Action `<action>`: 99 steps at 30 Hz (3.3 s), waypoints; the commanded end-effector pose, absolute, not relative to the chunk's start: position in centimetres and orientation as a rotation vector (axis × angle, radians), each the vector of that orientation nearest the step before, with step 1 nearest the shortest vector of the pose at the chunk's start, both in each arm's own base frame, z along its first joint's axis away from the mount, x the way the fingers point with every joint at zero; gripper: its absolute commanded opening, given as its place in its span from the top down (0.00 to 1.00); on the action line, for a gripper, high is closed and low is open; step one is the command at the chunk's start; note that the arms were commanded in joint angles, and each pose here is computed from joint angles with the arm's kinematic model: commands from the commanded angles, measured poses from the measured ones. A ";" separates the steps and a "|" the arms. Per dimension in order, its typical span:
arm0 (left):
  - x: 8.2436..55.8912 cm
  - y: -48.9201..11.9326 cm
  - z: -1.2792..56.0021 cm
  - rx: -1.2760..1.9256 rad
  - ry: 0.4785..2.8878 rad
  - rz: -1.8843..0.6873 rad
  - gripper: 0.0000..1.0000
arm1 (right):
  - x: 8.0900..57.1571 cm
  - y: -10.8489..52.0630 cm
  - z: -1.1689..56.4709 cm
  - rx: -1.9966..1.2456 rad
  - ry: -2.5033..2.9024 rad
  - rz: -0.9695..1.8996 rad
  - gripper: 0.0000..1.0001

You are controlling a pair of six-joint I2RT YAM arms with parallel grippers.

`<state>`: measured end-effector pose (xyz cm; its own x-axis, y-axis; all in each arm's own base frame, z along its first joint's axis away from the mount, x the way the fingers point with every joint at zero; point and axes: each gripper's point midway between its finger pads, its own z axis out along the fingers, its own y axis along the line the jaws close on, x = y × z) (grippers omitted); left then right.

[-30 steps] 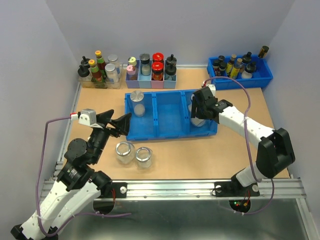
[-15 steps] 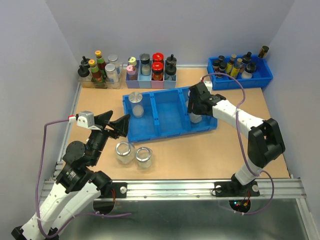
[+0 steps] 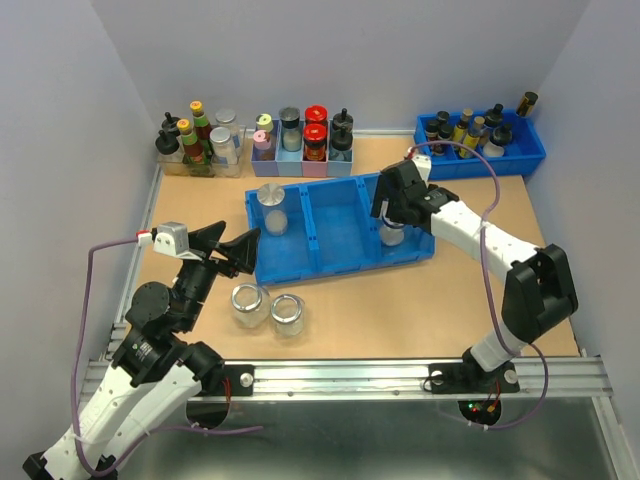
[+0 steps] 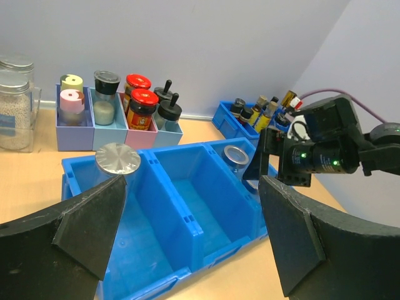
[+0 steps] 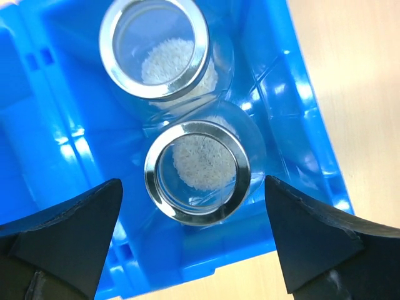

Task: Organize the condiment bottles

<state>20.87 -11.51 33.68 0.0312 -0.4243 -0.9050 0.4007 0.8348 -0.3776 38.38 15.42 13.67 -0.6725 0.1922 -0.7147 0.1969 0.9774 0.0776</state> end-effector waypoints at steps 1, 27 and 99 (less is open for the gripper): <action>20.8 -11.6 34.3 -0.027 1.374 -0.651 0.01 | 39.8 15.4 18.7 0.331 2.180 0.059 0.00; 21.4 -10.8 34.3 -0.078 1.375 -0.614 0.01 | 18.5 36.5 20.2 -0.947 2.038 0.649 0.00; 20.4 -7.6 34.8 -0.218 1.323 -0.582 0.01 | 42.0 30.6 27.2 -0.103 2.039 0.281 1.00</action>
